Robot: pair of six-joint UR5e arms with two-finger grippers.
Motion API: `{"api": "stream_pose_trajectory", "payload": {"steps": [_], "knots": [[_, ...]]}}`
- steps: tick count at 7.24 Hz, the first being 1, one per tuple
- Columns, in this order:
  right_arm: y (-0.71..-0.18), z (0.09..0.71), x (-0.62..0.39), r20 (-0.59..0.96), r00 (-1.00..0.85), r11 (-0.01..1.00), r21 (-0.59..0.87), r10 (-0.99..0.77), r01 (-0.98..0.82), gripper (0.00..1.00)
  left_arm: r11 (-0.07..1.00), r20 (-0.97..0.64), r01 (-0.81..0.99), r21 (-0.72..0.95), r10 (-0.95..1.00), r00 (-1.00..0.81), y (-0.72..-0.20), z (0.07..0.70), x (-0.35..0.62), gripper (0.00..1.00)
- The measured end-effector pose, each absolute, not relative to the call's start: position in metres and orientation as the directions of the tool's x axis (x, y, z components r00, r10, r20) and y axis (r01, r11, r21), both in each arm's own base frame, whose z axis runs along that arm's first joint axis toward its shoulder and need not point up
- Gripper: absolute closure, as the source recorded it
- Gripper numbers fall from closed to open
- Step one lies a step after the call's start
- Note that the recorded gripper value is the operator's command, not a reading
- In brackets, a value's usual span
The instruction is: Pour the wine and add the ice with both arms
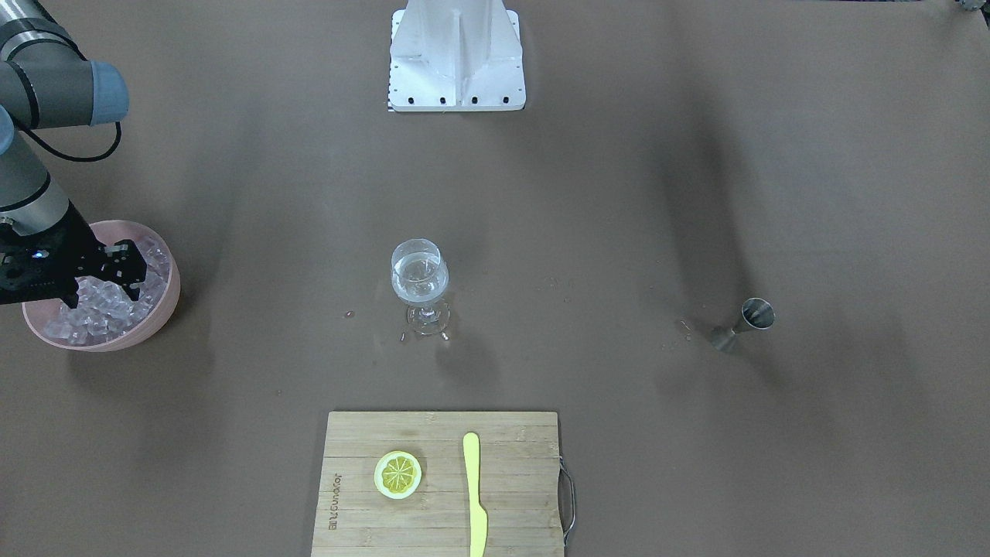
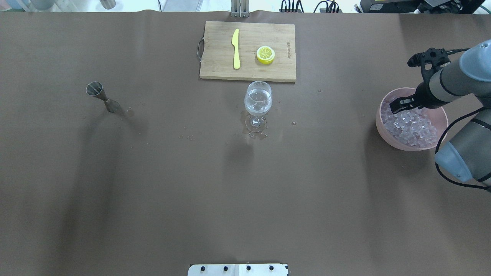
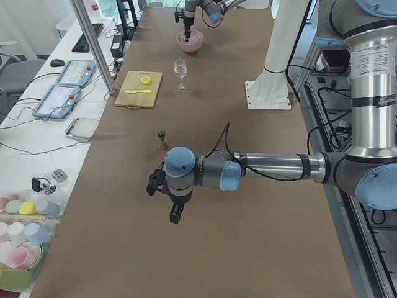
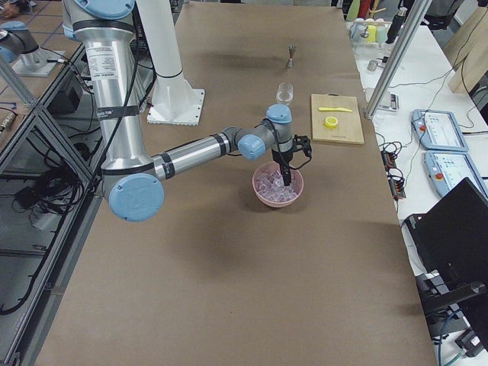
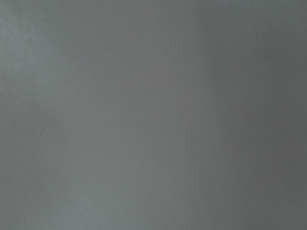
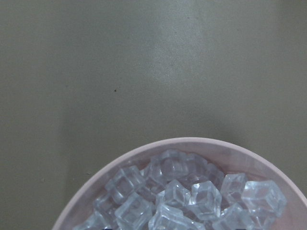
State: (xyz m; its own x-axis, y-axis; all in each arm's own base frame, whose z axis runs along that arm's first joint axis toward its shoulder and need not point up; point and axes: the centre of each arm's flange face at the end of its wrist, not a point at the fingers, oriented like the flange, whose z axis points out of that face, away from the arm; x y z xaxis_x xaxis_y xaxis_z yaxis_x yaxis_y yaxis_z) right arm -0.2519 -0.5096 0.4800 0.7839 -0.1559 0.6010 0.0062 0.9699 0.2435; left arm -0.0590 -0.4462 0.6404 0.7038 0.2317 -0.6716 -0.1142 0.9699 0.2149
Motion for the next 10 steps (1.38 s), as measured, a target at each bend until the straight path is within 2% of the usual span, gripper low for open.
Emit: {"api": "stream_pose_trajectory", "payload": {"steps": [5, 6, 8, 10], "knots": [[-0.499, 0.492, -0.257, 0.592, 0.790, 0.974, 0.227, -0.160, 0.027, 0.52, 0.969, -0.670, -0.115, 0.220, 0.236, 0.704, -0.447, 0.639, -0.059, 0.02], [-0.497, 0.495, -0.257, 0.590, 0.792, 0.974, 0.224, -0.159, 0.029, 0.60, 0.968, -0.670, -0.115, 0.222, 0.237, 0.704, -0.447, 0.638, -0.059, 0.02], [-0.493, 0.499, -0.254, 0.588, 0.794, 0.975, 0.220, -0.157, 0.030, 1.00, 0.968, -0.670, -0.115, 0.223, 0.238, 0.704, -0.447, 0.637, -0.059, 0.02], [-0.492, 0.494, -0.253, 0.592, 0.790, 0.974, 0.225, -0.161, 0.030, 1.00, 0.968, -0.670, -0.115, 0.223, 0.238, 0.704, -0.447, 0.637, -0.059, 0.02]]}}
